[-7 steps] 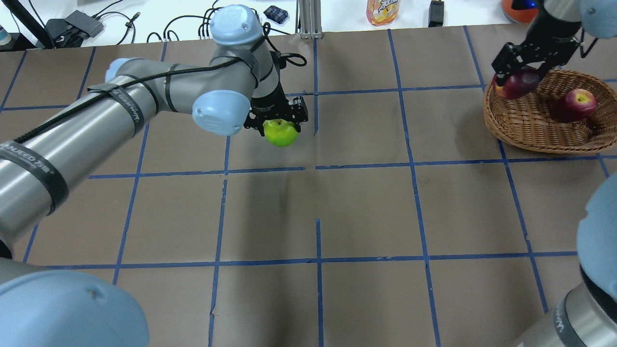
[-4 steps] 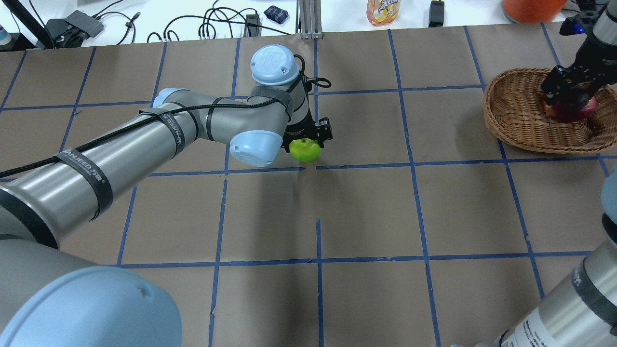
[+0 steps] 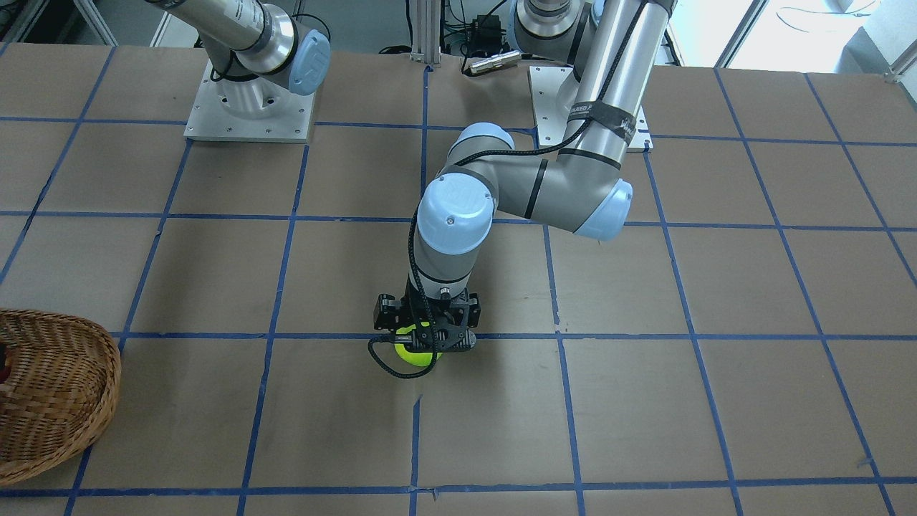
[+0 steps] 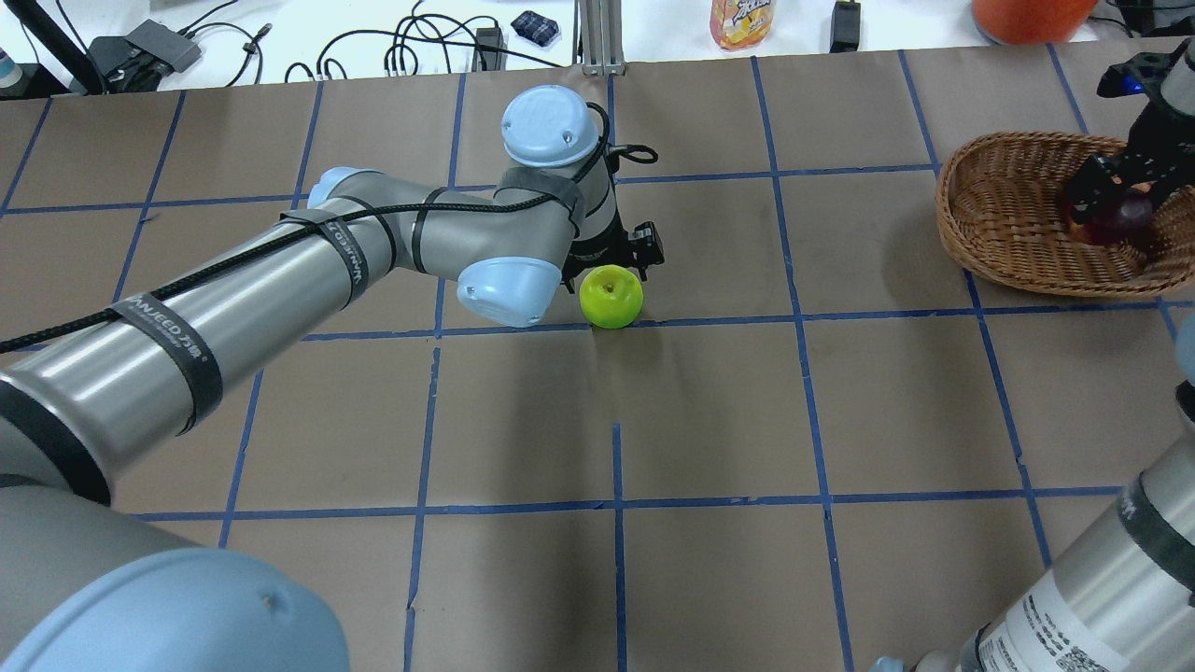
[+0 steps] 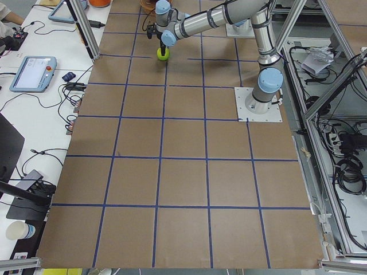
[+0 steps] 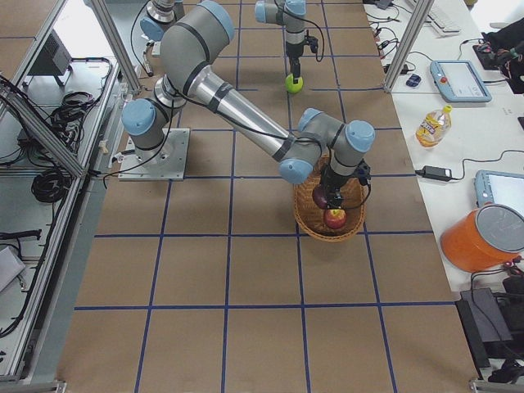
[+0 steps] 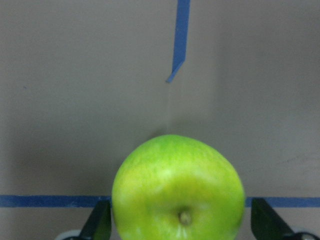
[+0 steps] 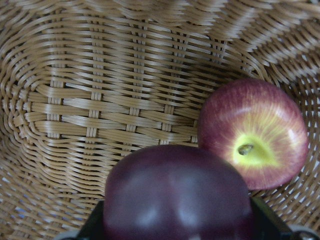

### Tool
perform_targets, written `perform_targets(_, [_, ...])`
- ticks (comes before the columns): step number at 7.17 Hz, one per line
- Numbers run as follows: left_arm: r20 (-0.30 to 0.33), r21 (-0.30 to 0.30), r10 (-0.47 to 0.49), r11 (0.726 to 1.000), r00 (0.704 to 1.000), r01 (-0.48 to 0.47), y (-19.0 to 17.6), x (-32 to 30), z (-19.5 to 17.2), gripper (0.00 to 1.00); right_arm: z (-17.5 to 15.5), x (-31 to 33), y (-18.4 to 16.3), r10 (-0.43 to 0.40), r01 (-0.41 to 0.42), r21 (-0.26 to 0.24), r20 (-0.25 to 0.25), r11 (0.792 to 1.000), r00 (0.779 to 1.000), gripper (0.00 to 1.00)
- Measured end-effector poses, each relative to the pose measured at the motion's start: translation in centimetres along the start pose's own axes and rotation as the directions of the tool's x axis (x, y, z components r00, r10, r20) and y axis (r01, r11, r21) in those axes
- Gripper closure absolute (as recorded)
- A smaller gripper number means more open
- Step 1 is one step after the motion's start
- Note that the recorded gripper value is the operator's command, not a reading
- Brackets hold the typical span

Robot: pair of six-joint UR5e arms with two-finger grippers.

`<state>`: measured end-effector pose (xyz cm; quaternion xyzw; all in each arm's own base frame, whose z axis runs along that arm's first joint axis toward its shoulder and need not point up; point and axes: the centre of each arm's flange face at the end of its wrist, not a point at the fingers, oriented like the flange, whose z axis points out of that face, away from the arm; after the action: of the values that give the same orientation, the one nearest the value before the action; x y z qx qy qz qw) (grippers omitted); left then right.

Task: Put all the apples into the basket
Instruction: 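Drop the dark apple in the basket while the left sets the green apple down, then move the right gripper over the green apple at the table center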

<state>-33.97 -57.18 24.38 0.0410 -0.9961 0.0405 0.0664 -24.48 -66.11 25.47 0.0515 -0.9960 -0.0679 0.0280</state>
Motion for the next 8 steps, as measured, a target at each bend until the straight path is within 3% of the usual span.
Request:
perform_targets(1, [-0.015,0.018,-0.007,1.000,1.000,0.007,-1.2,-1.7,-3.1,0.00,0.2,-0.1,0.1,0.001,-0.001,-0.014,0.012,1.000,1.000,0.00])
perform_targets(2, [-0.030,0.025,-0.015,1.000,0.999,0.016,-2.5,-3.8,-7.1,0.00,0.3,-0.2,0.2,0.001,-0.001,-0.025,0.020,1.000,1.000,0.00])
perform_targets(4, [-0.007,-0.037,0.039,0.999,0.999,-0.040,-4.1,-9.9,-16.7,0.00,0.0,-0.3,0.6,0.000,0.002,-0.055,0.041,0.998,0.999,0.00])
perform_targets(6, [0.048,-0.137,0.126,0.983,0.991,-0.118,-1.5,-16.4,-25.2,0.00,-2.4,-1.2,1.5,-0.006,0.009,-0.062,0.052,0.998,0.999,0.00])
perform_targets(7, [0.091,-0.190,0.156,0.972,0.984,-0.137,0.9,-18.0,-27.2,0.00,-5.2,-3.1,1.8,-0.022,0.024,-0.039,0.047,0.999,0.999,0.00])
perform_targets(8, [0.112,-0.191,0.166,0.971,0.980,-0.143,2.3,-18.8,-27.8,0.00,-7.9,-6.9,1.3,-0.039,0.040,-0.010,0.036,0.999,0.999,0.00])
